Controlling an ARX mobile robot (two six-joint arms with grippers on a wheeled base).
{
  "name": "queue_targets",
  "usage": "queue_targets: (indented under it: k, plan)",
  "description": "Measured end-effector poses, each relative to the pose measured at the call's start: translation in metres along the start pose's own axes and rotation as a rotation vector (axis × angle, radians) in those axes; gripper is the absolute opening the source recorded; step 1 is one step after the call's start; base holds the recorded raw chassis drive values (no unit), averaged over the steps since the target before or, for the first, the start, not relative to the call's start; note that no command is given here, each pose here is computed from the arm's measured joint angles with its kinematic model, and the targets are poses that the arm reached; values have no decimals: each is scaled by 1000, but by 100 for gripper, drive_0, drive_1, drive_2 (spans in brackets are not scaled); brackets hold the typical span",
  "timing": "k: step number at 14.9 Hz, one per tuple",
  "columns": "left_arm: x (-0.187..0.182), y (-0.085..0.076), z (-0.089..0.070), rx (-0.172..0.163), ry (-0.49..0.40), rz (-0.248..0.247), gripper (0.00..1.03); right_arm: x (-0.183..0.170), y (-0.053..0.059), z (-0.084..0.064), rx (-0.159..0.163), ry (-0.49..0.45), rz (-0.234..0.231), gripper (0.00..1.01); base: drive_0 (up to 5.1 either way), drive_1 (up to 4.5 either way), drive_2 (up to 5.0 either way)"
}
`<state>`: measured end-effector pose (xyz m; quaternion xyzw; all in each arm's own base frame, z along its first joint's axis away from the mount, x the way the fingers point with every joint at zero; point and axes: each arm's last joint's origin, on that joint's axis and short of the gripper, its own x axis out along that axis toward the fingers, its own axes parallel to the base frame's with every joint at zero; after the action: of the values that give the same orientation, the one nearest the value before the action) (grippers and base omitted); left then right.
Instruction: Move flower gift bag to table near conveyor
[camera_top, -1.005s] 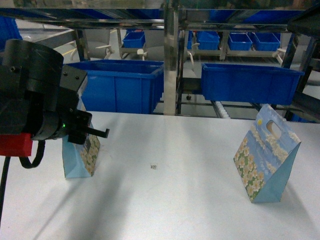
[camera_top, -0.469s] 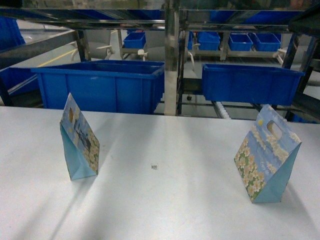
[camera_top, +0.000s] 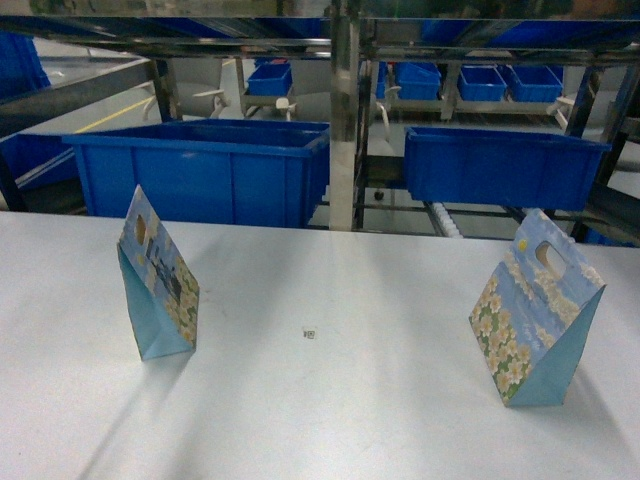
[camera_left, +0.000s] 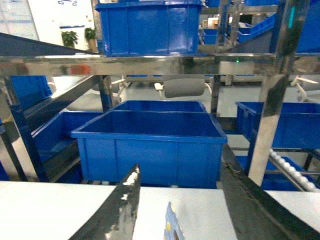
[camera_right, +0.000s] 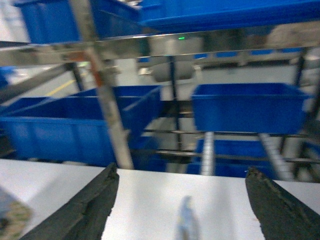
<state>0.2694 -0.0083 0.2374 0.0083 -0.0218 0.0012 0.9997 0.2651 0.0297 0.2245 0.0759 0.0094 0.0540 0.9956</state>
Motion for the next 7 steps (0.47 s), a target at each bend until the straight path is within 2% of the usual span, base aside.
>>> queue_targets:
  k: [1, 2, 3, 4, 5, 6, 7]
  plan:
    - [-10, 5, -8, -3, 12, -10, 37, -12, -6, -6, -56, -18, -78, 65, 0, 0, 0]
    - [-28, 9, -26, -10, 61, 7, 21, -28, -12, -13, -103, -21, -113, 51, 0, 0, 0]
    - [-42, 8, -34, -10, 65, 2, 7, -42, -14, -20, -127, -17, -108, 34, 0, 0, 0]
    - [-51, 7, -35, -11, 52, -5, 2, -51, -14, -25, -134, -12, -99, 23, 0, 0, 0]
    - [-60, 7, -36, -13, 42, -4, 2, -60, -15, -29, -142, -13, -98, 12, 0, 0, 0]
    - [-71, 8, -41, -13, 47, 0, 2, -71, -25, -31, -148, -13, -100, 2, 0, 0, 0]
    - [-79, 8, -46, -13, 57, -1, 2, -79, -29, -35, -149, -11, -126, 2, 0, 0, 0]
